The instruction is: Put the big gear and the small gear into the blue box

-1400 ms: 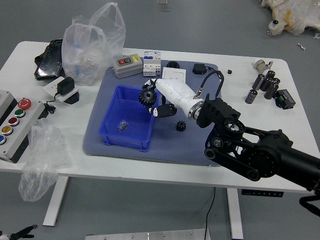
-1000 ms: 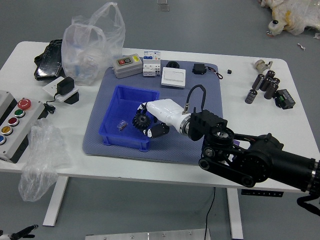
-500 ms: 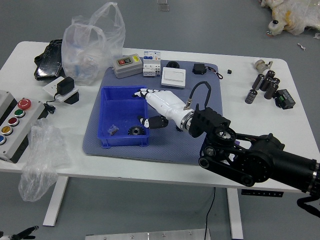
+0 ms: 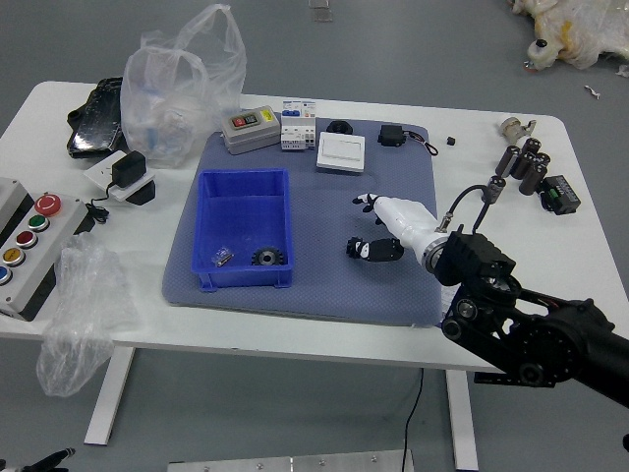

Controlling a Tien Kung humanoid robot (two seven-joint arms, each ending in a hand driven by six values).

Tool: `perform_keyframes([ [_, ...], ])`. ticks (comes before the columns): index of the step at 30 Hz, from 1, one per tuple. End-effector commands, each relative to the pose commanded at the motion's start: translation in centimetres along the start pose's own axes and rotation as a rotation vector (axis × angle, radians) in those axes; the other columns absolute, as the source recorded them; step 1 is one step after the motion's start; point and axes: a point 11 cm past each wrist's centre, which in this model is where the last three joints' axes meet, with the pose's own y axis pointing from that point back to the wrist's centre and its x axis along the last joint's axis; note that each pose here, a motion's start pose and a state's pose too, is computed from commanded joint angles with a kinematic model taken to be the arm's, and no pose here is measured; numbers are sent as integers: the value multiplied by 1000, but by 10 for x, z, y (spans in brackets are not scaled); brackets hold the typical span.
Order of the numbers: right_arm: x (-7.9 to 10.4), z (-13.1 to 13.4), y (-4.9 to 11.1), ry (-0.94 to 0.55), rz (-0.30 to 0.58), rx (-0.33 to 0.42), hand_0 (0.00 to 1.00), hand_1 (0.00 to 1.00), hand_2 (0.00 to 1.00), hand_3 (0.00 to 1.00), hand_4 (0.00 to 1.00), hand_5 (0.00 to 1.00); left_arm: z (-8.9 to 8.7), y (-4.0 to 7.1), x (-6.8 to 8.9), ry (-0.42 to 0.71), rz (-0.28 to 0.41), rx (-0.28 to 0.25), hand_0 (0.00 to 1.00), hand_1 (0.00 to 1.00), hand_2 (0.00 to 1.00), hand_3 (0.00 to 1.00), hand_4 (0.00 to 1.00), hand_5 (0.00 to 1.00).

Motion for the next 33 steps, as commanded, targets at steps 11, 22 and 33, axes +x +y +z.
perform_keyframes([
  [11, -17, 0, -1, -8, -54, -24, 482, 487, 590, 688, 580, 135, 2, 0, 0, -4, -1, -3, 653, 469, 506, 717, 736, 625],
  [22, -22, -2, -4, -21, -35, -23, 425, 417, 461, 608, 490, 45, 3, 0, 0, -4, -1, -7, 653, 469, 506, 719, 734, 624],
  [33, -15, -4, -5, -36, 2, -3, 382, 393, 401, 555, 483, 158, 3, 0, -1, -5, -3, -11, 653, 469, 505, 719, 734, 626],
])
